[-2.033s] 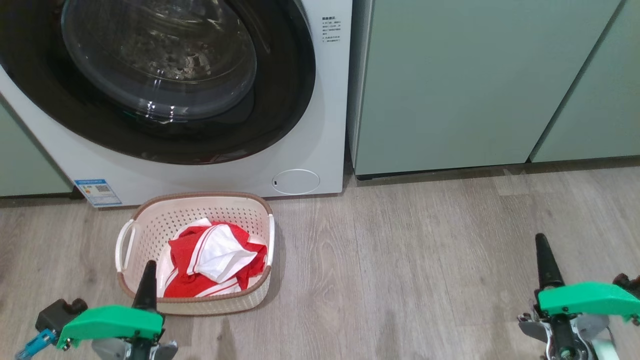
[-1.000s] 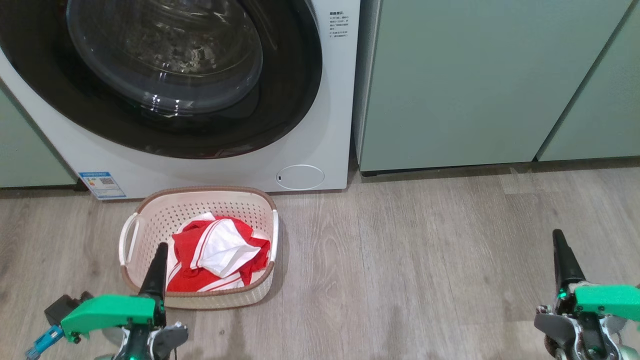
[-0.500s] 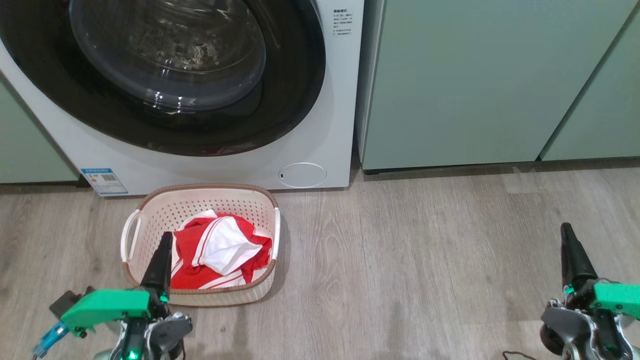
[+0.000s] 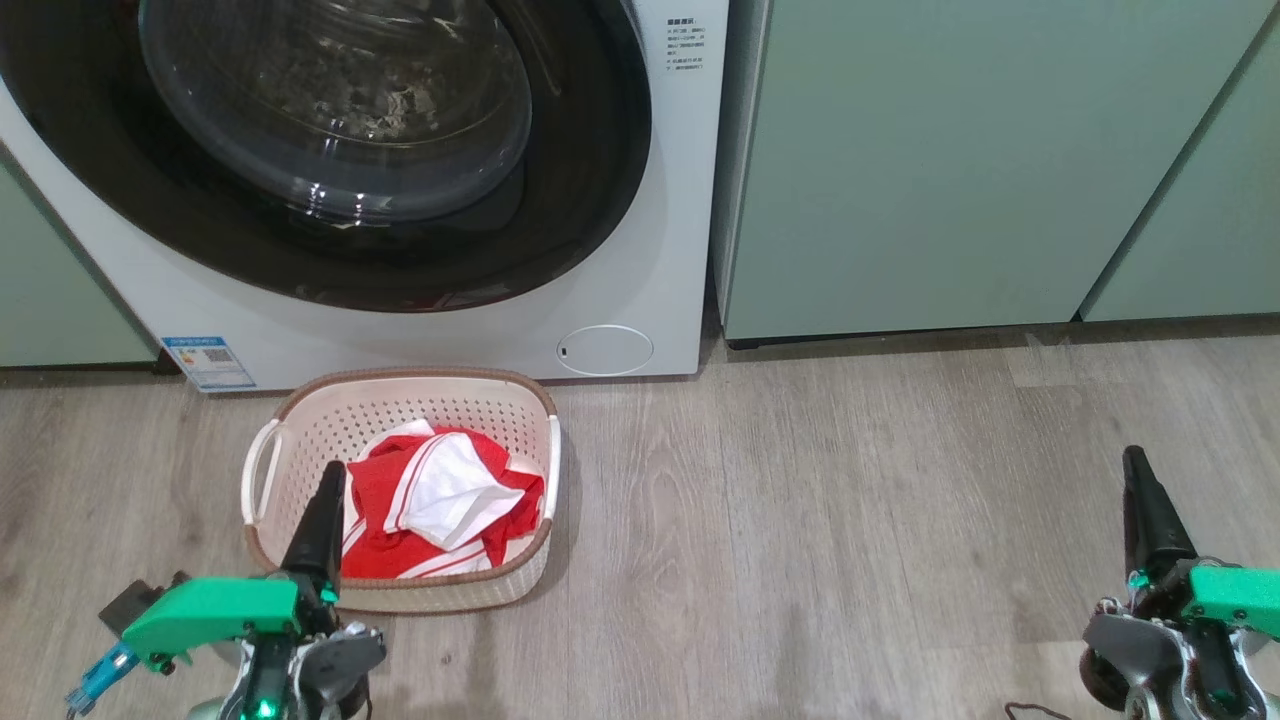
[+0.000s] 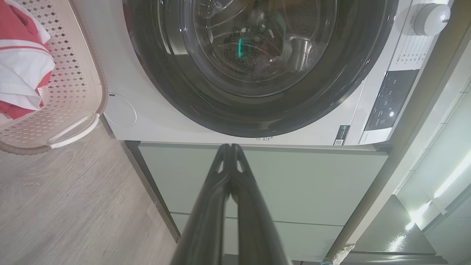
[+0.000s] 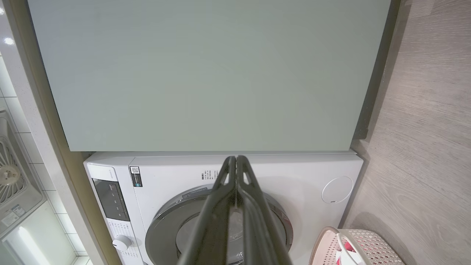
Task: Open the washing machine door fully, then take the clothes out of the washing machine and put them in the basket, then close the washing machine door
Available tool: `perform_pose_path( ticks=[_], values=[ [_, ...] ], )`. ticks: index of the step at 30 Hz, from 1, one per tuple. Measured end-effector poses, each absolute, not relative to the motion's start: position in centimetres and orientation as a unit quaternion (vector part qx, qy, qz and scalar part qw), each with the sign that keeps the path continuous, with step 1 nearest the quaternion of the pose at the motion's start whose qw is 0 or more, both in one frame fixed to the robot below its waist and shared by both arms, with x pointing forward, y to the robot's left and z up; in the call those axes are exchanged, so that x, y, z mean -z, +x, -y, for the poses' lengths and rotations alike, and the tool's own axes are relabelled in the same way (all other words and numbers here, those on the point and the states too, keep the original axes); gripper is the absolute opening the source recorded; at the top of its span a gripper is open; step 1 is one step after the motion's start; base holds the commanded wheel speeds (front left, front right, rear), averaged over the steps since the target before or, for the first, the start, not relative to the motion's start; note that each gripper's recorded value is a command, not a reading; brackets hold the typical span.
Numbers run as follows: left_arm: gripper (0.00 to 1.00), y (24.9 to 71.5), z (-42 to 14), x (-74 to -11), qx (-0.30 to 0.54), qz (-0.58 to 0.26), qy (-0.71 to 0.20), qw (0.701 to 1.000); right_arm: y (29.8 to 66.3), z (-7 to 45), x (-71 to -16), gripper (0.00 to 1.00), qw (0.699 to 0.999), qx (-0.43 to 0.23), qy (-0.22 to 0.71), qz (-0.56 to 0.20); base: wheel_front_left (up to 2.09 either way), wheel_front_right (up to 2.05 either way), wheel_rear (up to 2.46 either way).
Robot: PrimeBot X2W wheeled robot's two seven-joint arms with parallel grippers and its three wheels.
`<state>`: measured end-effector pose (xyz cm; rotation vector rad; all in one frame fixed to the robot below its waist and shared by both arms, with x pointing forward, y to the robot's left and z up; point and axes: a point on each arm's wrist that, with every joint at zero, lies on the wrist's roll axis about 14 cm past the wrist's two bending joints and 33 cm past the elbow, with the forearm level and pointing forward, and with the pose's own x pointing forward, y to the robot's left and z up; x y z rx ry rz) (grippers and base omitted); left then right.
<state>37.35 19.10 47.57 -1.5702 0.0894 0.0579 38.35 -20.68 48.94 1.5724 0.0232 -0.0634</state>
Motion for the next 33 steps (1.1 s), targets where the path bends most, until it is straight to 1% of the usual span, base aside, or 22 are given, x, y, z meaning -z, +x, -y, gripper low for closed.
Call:
perform_pose_path(
  ticks=[33],
  values=[
    [0.00, 37.35, -19.09, -47.57, -0.026, -0.040, -0.707, 0.706, 38.35, 20.68, -48.94, 0.00, 0.706, 0.029, 0.708, -0.010, 0.00, 0.00, 0.00]
  ],
)
